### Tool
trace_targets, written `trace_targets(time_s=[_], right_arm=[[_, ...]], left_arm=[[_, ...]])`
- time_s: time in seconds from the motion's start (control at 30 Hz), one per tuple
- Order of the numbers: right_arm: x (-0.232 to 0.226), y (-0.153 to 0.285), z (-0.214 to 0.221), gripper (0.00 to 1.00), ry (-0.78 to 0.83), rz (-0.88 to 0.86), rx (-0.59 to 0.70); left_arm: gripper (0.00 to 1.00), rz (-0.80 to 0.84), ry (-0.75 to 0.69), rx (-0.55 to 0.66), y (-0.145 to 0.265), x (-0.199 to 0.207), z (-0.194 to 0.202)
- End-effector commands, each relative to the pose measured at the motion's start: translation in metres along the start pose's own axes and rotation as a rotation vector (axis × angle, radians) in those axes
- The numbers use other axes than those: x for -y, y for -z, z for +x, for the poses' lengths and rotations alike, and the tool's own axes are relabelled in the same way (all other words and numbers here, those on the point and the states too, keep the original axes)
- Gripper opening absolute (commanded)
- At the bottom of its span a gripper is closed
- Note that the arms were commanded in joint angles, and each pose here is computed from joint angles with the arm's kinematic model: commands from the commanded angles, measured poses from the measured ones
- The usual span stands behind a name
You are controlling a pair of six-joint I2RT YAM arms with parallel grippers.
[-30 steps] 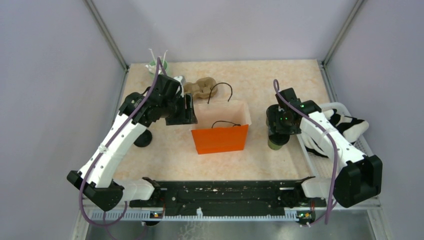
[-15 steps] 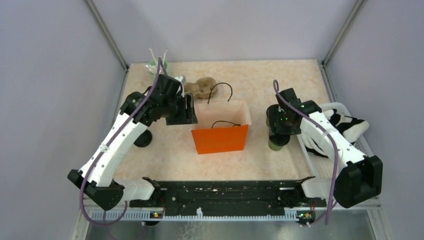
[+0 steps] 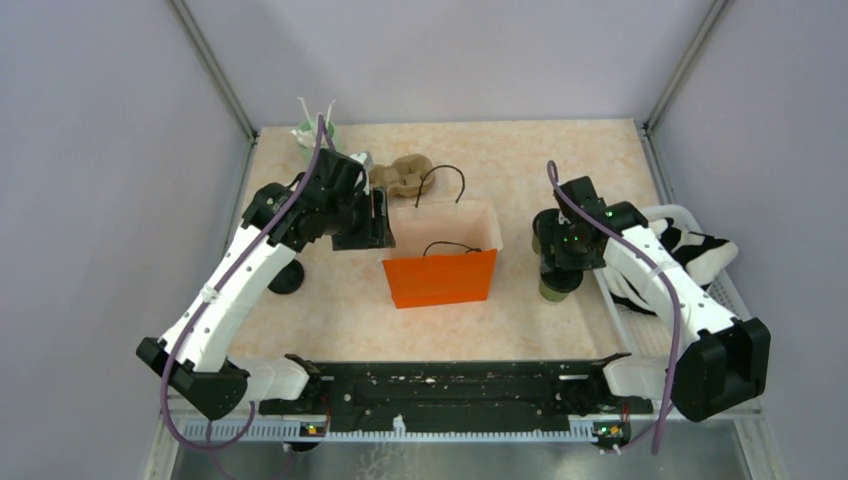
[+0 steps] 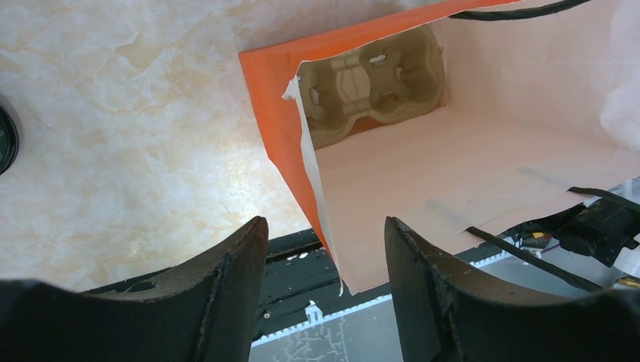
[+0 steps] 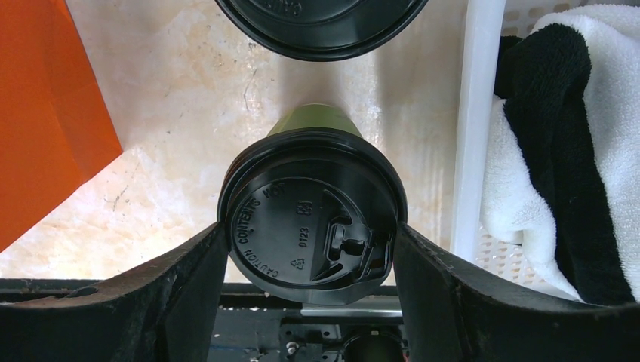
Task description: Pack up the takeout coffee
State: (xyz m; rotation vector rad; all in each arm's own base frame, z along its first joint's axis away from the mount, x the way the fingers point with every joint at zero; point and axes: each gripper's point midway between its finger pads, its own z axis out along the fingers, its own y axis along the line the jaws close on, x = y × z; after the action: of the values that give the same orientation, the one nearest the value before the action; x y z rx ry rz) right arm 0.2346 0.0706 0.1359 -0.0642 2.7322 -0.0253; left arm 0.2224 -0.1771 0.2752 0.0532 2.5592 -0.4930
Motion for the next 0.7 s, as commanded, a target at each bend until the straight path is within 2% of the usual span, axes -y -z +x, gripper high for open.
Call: trace_targets(time_s=[0.0,0.27,0.43,0.67], right_arm=[[0.000,0.020,-0.023,0.73,0.000,-0.017,0.092],[-0.007,0.061,-0.039,0.73,0.064,-0.092,0.164],[-0.012,0.114,-0.060,0.73,0.107,-0.169,0.303],[-0.046,0.217,-0.090,0.70,0.181,-0.440,0.597]], left_arm=[[0.65,-0.006,-0.017,0.020,-0.004,-0.001,-0.005],[0.59,-0.014,-0.025,0.016,-0.008,-0.001,-0.009],[0.41,-0.057,-0.045,0.026,-0.012,-0.006,-0.016],[0.21,-0.089,-0.114,0.086,-0.013,-0.010,-0.034]])
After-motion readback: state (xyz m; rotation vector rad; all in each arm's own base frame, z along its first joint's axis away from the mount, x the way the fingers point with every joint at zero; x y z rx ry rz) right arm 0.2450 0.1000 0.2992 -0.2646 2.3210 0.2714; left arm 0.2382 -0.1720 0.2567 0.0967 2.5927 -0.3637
